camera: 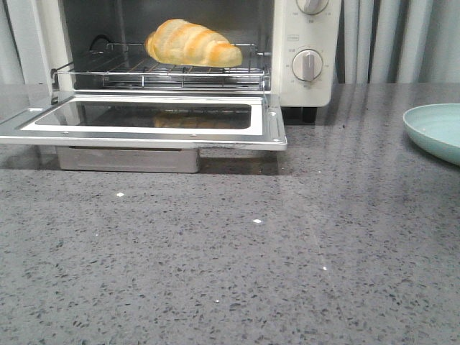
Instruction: Put bread in oven
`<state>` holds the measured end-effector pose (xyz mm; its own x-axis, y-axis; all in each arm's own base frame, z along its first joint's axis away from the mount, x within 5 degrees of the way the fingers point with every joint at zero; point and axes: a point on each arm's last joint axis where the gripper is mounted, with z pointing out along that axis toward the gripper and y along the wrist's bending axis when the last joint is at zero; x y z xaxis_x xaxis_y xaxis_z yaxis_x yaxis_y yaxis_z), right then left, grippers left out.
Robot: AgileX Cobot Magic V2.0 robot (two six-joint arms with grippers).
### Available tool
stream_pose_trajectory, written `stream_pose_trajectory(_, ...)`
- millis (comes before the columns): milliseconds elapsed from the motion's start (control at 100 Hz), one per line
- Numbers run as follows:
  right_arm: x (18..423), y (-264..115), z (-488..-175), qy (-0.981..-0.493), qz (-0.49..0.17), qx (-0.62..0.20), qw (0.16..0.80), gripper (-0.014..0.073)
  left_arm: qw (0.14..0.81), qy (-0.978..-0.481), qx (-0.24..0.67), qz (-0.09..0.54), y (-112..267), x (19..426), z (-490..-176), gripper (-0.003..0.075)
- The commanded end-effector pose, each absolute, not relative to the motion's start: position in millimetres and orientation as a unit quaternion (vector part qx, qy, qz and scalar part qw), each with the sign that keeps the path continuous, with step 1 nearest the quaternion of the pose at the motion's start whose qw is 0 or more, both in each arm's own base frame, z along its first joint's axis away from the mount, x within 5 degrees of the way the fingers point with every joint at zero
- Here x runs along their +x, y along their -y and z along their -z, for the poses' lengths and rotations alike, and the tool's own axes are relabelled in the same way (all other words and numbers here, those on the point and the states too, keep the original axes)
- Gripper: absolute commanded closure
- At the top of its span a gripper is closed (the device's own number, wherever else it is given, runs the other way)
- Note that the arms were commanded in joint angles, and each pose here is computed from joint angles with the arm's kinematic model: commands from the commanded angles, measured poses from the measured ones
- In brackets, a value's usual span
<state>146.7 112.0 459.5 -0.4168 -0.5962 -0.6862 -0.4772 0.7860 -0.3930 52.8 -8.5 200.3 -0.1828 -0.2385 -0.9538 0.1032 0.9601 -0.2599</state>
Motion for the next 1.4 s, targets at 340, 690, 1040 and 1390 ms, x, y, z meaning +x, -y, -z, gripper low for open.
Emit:
stream_pose_trajectory(340,155.1,-112.1,-443.0,-0.844,0.06,-0.313,0.431,0.0643,0.686,-0.711,-0.045,0.145,7.8,49.7,-218.7,0.0741)
stream_pose_trajectory(690,152.9,-85.7,-350.3,-0.847,-0.03,-0.265,0.46,0.0643,0.686,-0.711,-0.045,0.145,7.8,49.7,-218.7,0.0741)
stream_pose_trajectory(1040,109.4,-28.6,-303.2,-0.798,-0.053,-0.12,0.588,0.0643,0.686,-0.711,-0.045,0.145,7.8,49.7,-218.7,0.0741)
stream_pose_trajectory(1390,72.3,-3.3,-253.7,-0.765,-0.007,-0.036,0.643,0.0643,0.686,-0.711,-0.045,0.145,7.8,49.7,-218.7,0.0741)
